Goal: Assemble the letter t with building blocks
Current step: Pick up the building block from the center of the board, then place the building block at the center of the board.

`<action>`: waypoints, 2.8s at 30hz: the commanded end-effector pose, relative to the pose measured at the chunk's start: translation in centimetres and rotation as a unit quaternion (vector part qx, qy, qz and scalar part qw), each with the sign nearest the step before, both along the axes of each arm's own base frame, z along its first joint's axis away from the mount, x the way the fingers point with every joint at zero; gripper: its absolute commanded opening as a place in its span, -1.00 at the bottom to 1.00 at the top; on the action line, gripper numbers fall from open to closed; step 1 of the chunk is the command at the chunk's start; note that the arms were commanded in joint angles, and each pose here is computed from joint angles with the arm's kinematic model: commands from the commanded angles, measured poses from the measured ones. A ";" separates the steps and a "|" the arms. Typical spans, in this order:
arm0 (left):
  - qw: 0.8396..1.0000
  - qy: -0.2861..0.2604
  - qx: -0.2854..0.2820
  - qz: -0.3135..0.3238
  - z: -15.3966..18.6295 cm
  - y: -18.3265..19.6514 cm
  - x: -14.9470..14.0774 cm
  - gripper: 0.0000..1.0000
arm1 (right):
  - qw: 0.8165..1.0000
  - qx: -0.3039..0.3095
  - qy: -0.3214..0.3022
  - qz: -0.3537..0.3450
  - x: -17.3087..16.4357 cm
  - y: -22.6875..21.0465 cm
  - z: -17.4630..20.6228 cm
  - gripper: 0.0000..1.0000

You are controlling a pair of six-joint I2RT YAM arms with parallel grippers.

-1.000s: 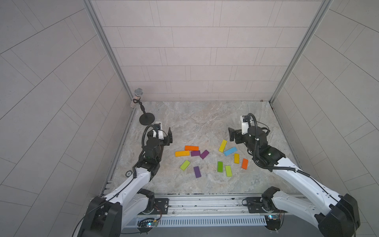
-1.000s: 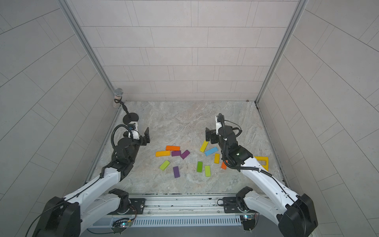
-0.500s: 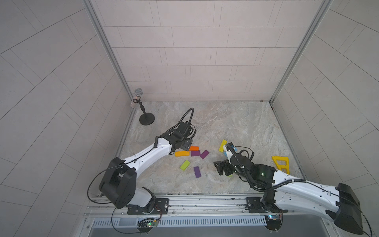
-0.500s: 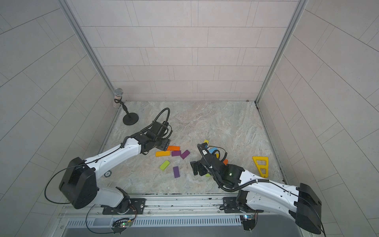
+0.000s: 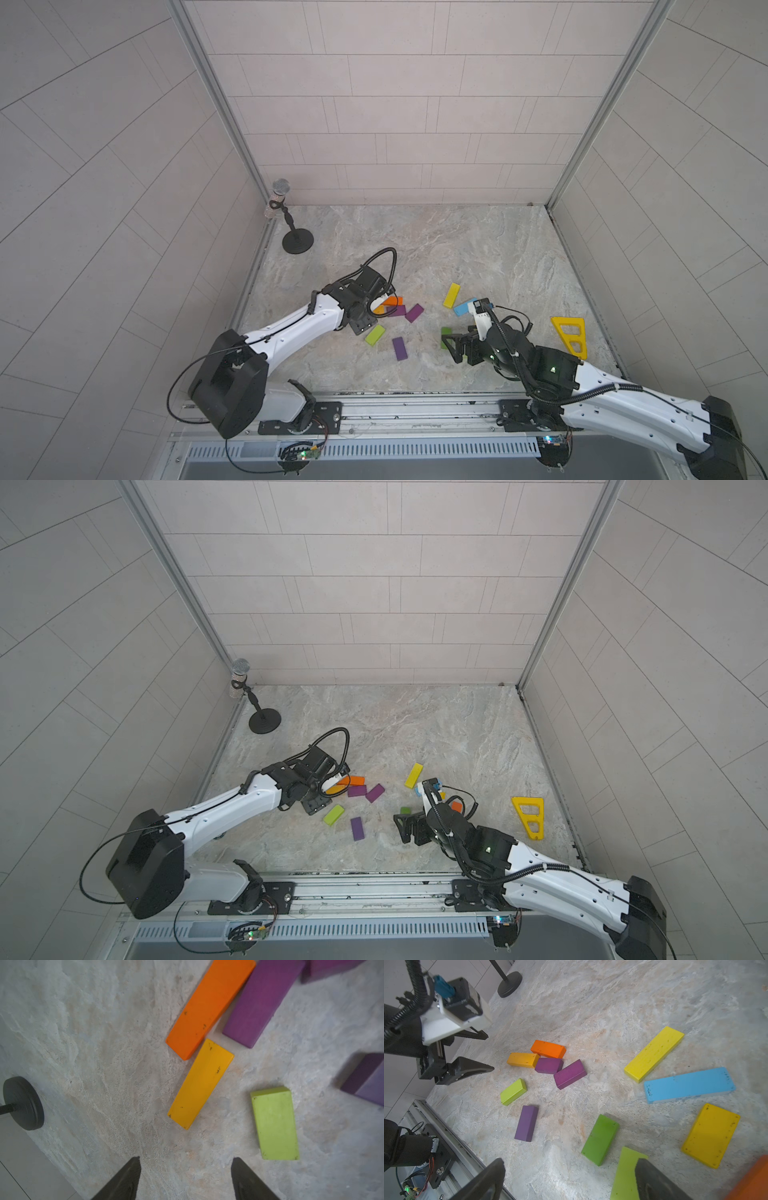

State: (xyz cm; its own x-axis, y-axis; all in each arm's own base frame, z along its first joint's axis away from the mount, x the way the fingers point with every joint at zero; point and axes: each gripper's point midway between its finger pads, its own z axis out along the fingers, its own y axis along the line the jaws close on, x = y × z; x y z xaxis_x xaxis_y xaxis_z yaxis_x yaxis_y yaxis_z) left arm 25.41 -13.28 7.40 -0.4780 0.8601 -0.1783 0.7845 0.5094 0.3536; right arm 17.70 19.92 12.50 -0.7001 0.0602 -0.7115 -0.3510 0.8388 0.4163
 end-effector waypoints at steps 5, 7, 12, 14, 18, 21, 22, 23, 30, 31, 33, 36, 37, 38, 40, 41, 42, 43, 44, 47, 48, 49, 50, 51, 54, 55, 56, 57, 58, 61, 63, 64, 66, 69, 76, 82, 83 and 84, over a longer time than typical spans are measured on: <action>0.997 -0.028 0.012 -0.071 -0.6 -1.7 2.2 0.43 | 1.000 0.015 0.003 -0.004 -0.1 0.0 0.0 0.99; 0.996 -0.023 0.026 -0.079 -1.2 -1.7 2.6 0.43 | 1.000 0.015 0.000 -0.007 -0.2 -0.3 -0.1 1.00; 0.997 0.000 0.020 -0.079 -2.5 -1.9 3.0 0.42 | 1.000 0.014 -0.006 -0.016 -0.3 -1.1 -0.2 1.00; 0.997 0.000 0.014 -0.076 -2.7 -1.9 3.1 0.42 | 1.000 0.016 -0.011 -0.017 -0.3 -1.2 -0.1 0.99; 0.998 0.004 0.003 -0.066 -2.9 -1.7 3.5 0.41 | 1.000 0.015 -0.013 -0.016 -0.3 -1.3 -0.1 0.99; 0.998 0.013 -0.012 -0.062 -3.2 -1.9 3.7 0.41 | 1.000 0.011 -0.009 -0.015 -0.3 -1.2 -0.4 1.00; 0.998 0.016 -0.014 -0.062 -3.4 -2.0 3.7 0.41 | 1.000 0.009 -0.008 -0.014 -0.3 -1.1 -0.5 0.99; 0.998 0.018 -0.014 -0.061 -3.5 -2.0 3.7 0.41 | 1.000 0.008 -0.007 -0.012 -0.3 -1.1 -0.6 0.99; 0.997 0.033 -0.018 -0.062 -4.5 -2.3 3.5 0.36 | 1.000 0.009 -0.015 -0.014 0.0 -1.0 0.0 0.99; 0.997 0.034 -0.018 -0.062 -4.5 -2.3 3.5 0.36 | 1.000 0.007 -0.016 -0.015 0.1 -1.0 0.0 0.99; 0.997 0.038 -0.018 -0.062 -4.7 -2.3 3.4 0.35 | 1.000 0.004 -0.017 -0.014 0.3 -0.8 0.2 0.99; 0.997 0.042 -0.016 -0.060 -5.0 -2.3 3.3 0.34 | 1.000 0.000 -0.015 -0.008 0.6 -0.4 0.5 0.99; 0.997 0.045 -0.016 -0.059 -5.2 -2.2 3.3 0.32 | 1.000 0.002 -0.014 -0.006 0.7 -0.2 0.8 0.99; 0.997 0.046 -0.016 -0.059 -5.3 -2.2 3.3 0.31 | 1.000 0.002 -0.011 -0.003 0.8 0.0 0.8 0.99; 0.997 0.048 -0.018 -0.053 -5.4 -2.1 3.3 0.28 | 1.000 0.011 -0.002 0.010 1.1 0.7 1.0 0.99; 0.997 0.047 -0.021 -0.049 -5.4 -2.1 3.4 0.27 | 1.000 0.017 0.003 0.014 1.2 1.0 1.2 0.99; 0.997 0.048 -0.024 -0.046 -5.5 -2.0 3.4 0.24 | 0.999 0.028 0.009 0.021 1.4 1.4 1.4 0.99; 0.998 0.048 -0.027 -0.042 -5.5 -2.0 3.5 0.23 | 0.999 0.041 0.015 0.027 1.7 1.9 1.5 0.99; 0.998 0.048 -0.030 -0.038 -5.4 -1.9 3.6 0.21 | 0.998 0.053 0.022 0.033 1.8 2.3 1.6 0.99; 0.998 0.051 -0.035 -0.032 -5.5 -1.8 3.5 0.15 | 0.993 0.098 0.044 0.054 2.5 3.8 2.2 0.99; 0.997 0.054 -0.037 -0.031 -5.6 -1.7 3.4 0.13 | 0.991 0.108 0.049 0.061 2.8 4.3 2.5 0.99; 0.997 0.058 -0.039 -0.030 -5.7 -1.7 3.4 0.08 | 0.990 0.113 0.053 0.066 3.0 4.7 2.6 0.99; 0.997 0.062 -0.041 -0.028 -5.9 -1.7 3.3 0.04 | 0.989 0.115 0.054 0.070 3.3 5.2 2.8 0.99; 0.996 0.069 -0.040 -0.028 -6.0 -1.7 3.1 -0.06 | 0.989 0.117 0.056 0.075 3.5 5.7 2.9 0.99; 0.995 0.088 -0.035 -0.022 -6.3 -1.5 2.7 -0.24 | 0.986 0.127 0.063 0.089 4.1 7.1 3.1 0.99; 0.995 0.093 -0.034 -0.021 -6.4 -1.4 2.5 -0.30 | 0.985 0.131 0.067 0.093 4.3 7.6 3.0 0.99; 0.995 0.096 -0.034 -0.020 -6.4 -1.4 2.4 -0.33 | 0.984 0.135 0.068 0.096 4.5 8.0 3.0 0.99; 0.994 0.100 -0.031 -0.017 -6.4 -1.2 2.1 -0.37 | 0.983 0.137 0.072 0.099 4.6 8.3 2.9 0.99; 0.994 0.103 -0.031 -0.015 -6.4 -1.1 1.9 -0.41 | 0.983 0.138 0.074 0.100 4.8 8.6 2.9 0.99; 0.994 0.100 -0.035 -0.007 -5.5 -0.8 1.4 -0.49 | 0.982 0.140 0.078 0.105 5.2 9.3 2.6 0.99; 0.995 0.091 -0.040 0.001 -4.2 -0.6 1.3 -0.53 | 0.981 0.138 0.083 0.106 5.4 9.6 2.4 0.99; 0.996 0.083 -0.044 0.006 -3.2 -0.5 1.3 -0.54 | 0.982 0.133 0.083 0.107 5.6 9.6 2.4 0.99; 0.997 0.062 -0.047 0.021 -1.4 -0.2 1.5 -0.54 | 0.983 0.121 0.087 0.103 6.1 9.2 2.1 0.99; 0.997 0.028 -0.052 0.057 1.0 0.5 2.1 -0.59 | 0.984 0.133 0.081 0.083 8.2 8.0 3.5 0.99; 0.963 -0.035 -0.094 0.250 3.8 0.1 7.5 -0.76 | 0.989 0.123 0.076 0.035 11.7 4.3 4.2 0.99; 0.904 -0.063 -0.196 0.375 2.7 -3.2 12.8 -0.96 | 0.992 0.104 0.072 0.019 13.2 3.6 3.2 0.99; 0.891 -0.073 -0.213 0.395 2.4 -3.4 13.5 -0.98 | 0.992 0.103 0.073 0.019 13.3 3.6 2.9 0.99; 0.876 -0.082 -0.228 0.416 2.1 -3.6 14.2 -0.99 | 0.992 0.101 0.076 0.019 13.5 3.6 2.6 0.99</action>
